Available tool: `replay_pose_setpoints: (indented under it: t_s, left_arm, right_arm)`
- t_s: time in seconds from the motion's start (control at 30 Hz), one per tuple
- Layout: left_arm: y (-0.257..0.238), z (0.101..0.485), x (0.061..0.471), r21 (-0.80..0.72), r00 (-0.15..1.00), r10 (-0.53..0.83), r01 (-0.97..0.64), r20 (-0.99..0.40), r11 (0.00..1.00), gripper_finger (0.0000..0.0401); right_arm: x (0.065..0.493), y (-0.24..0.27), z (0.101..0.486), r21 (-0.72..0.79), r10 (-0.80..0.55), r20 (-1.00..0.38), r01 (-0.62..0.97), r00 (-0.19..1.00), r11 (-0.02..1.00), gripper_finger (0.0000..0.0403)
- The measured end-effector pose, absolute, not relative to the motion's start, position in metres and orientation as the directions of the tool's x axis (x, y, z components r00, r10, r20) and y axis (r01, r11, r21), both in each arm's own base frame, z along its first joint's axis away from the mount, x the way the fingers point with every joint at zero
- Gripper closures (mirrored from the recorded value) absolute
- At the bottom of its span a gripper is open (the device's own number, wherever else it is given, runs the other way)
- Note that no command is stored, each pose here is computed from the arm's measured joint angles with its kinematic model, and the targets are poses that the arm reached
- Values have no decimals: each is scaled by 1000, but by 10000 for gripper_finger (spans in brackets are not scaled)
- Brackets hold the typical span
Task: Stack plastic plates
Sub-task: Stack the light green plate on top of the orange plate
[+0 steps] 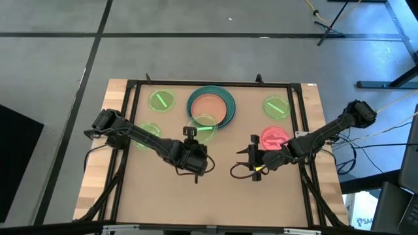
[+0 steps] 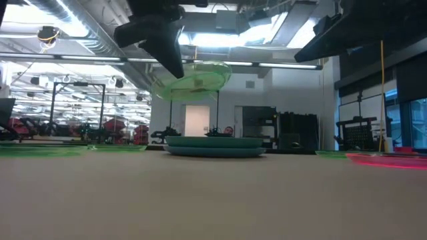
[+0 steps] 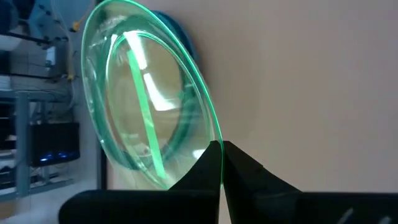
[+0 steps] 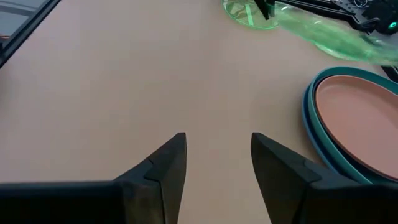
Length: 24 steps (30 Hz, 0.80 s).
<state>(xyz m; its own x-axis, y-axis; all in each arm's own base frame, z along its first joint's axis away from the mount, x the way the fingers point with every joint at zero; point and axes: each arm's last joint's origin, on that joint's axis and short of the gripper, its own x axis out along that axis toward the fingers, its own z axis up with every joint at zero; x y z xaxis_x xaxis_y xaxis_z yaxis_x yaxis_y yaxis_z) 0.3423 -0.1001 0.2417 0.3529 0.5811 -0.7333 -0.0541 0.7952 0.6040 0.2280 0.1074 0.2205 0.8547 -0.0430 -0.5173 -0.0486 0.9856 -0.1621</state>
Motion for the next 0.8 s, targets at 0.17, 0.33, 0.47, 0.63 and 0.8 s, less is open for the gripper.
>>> replay_pose_setpoints:
  t_s: [0.17,0.33,0.47,0.63,0.8]
  left_arm:
    - [-87,241,346,664,347,651,-97,-676,741,400]
    - [-57,223,353,660,321,649,-89,-690,746,400]
    - [-29,201,358,632,324,619,-79,-715,771,400]
    - [2,180,359,571,346,561,-82,-752,817,400]
    - [23,171,358,542,356,537,-96,-765,835,400]
  right_arm:
    - [228,107,221,-162,-43,-517,-48,855,986,233]
    - [228,107,220,-166,-44,-517,-49,855,985,233]
    - [228,106,221,-201,-88,-505,-17,859,980,233]
    - [228,106,221,-208,-101,-501,-6,859,978,233]
    - [228,106,221,-209,-101,-501,-7,859,978,233]
